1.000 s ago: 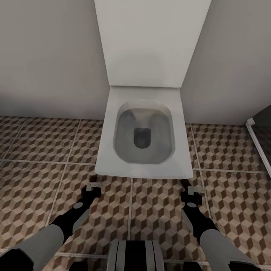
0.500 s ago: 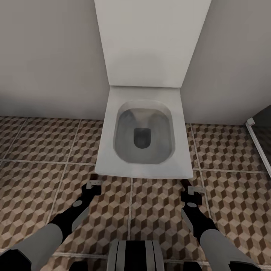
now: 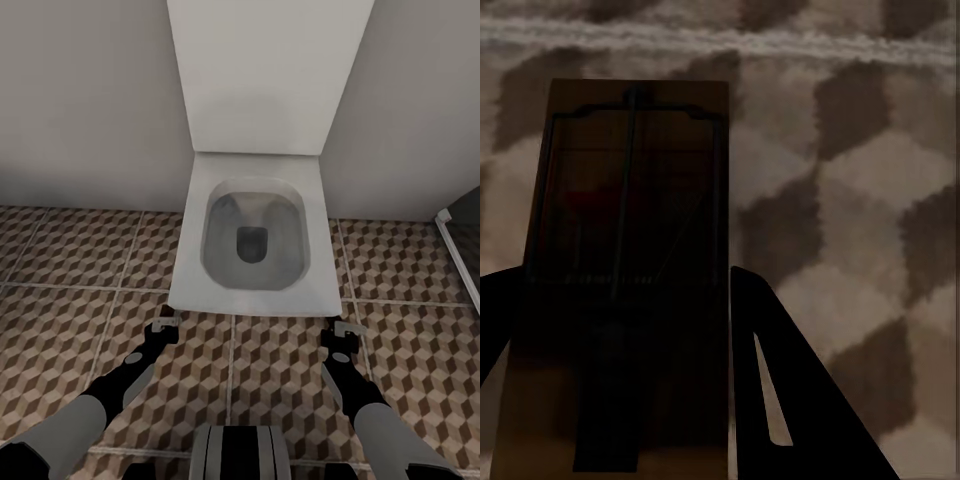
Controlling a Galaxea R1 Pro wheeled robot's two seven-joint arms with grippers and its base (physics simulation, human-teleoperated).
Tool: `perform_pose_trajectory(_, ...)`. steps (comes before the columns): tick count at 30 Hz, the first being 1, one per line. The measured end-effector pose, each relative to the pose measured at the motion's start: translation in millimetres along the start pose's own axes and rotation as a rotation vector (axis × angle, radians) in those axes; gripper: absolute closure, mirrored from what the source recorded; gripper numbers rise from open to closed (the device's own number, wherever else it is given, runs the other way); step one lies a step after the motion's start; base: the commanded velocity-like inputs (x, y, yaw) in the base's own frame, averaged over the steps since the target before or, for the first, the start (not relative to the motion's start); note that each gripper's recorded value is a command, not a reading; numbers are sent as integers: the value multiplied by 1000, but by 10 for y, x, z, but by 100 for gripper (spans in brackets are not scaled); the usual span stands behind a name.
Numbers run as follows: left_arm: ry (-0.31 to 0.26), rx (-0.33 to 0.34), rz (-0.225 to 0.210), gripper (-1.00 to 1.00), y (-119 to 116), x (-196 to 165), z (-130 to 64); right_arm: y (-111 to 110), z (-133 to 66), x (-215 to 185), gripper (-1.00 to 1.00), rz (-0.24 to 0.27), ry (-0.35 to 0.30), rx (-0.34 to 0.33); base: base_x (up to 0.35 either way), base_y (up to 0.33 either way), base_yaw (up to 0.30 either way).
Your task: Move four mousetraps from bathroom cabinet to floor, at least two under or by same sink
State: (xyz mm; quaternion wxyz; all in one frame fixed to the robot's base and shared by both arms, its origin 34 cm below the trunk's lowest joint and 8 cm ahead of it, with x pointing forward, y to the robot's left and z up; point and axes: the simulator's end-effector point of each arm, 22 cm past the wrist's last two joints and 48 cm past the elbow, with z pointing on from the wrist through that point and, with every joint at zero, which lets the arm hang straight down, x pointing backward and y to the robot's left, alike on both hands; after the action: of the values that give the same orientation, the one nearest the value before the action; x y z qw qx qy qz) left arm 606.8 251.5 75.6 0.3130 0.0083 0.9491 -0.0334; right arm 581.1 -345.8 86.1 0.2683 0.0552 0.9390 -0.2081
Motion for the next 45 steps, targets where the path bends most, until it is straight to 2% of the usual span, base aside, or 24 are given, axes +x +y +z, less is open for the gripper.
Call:
perform_pose_trajectory(17,-24,-18,-9,100,-20,-71,6,-78,6,-137,100,0,-29,31,0,0,0)
perform_pose_trajectory(20,-56,1,-17,100,-105,-227,15,-91,9,-137,100,0,-29,33,0,0,0)
perform_pose_trajectory(23,-112,36,-27,100,-255,-512,15,-105,13,-134,100,0,-28,36,0,0,0)
perform_pose_trajectory(28,-140,58,-35,100,-358,-674,5,-125,20,-128,100,2,-25,37,0,0,0)
perform_pose_trajectory(35,-143,61,-41,100,-384,-717,2,-112,15,-131,100,5,-25,36,35,0,0)
perform_pose_trajectory(45,-127,54,-33,100,-374,-681,6,-113,13,-137,100,6,-27,36,274,0,0)
